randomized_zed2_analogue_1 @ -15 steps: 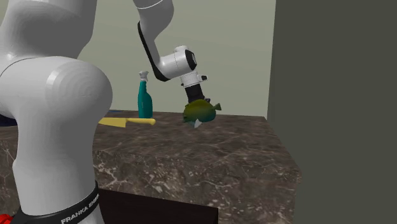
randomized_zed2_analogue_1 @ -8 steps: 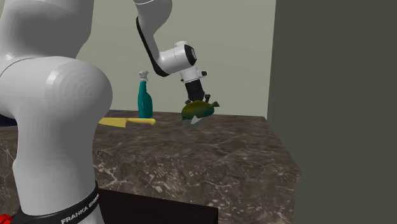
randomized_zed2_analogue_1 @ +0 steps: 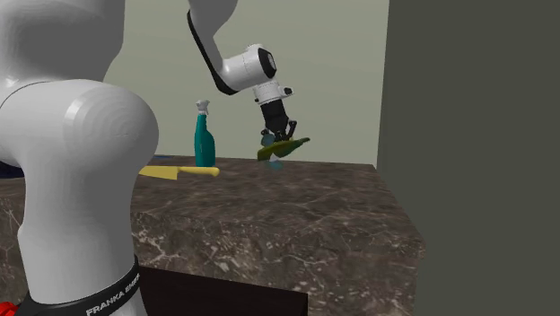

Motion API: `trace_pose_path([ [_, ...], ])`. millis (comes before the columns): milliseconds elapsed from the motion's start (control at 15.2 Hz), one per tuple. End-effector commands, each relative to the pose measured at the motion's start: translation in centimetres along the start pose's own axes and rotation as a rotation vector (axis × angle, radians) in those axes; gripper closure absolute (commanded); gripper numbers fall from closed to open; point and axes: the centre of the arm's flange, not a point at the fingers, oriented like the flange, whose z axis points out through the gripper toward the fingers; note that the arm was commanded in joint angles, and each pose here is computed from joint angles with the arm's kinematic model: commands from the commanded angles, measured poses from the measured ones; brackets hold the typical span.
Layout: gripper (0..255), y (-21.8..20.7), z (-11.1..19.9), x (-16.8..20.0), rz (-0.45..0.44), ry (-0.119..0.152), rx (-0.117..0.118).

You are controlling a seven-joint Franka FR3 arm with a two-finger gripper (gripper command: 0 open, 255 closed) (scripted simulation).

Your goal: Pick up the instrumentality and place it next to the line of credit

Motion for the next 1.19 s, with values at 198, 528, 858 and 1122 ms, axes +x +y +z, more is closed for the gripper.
trace_pose_path([
  [198,255,0.8,-2.6,0.1,0.000,0.000,0.000],
  [528,255,1.6,-5.1,0.2,0.000,0.000,0.000],
  [858,255,-1.9,-7.1,0.0,0.000,0.000,0.000],
  [1122,255,-6.9,-8.7,-0.5,0.000,0.000,0.000],
])
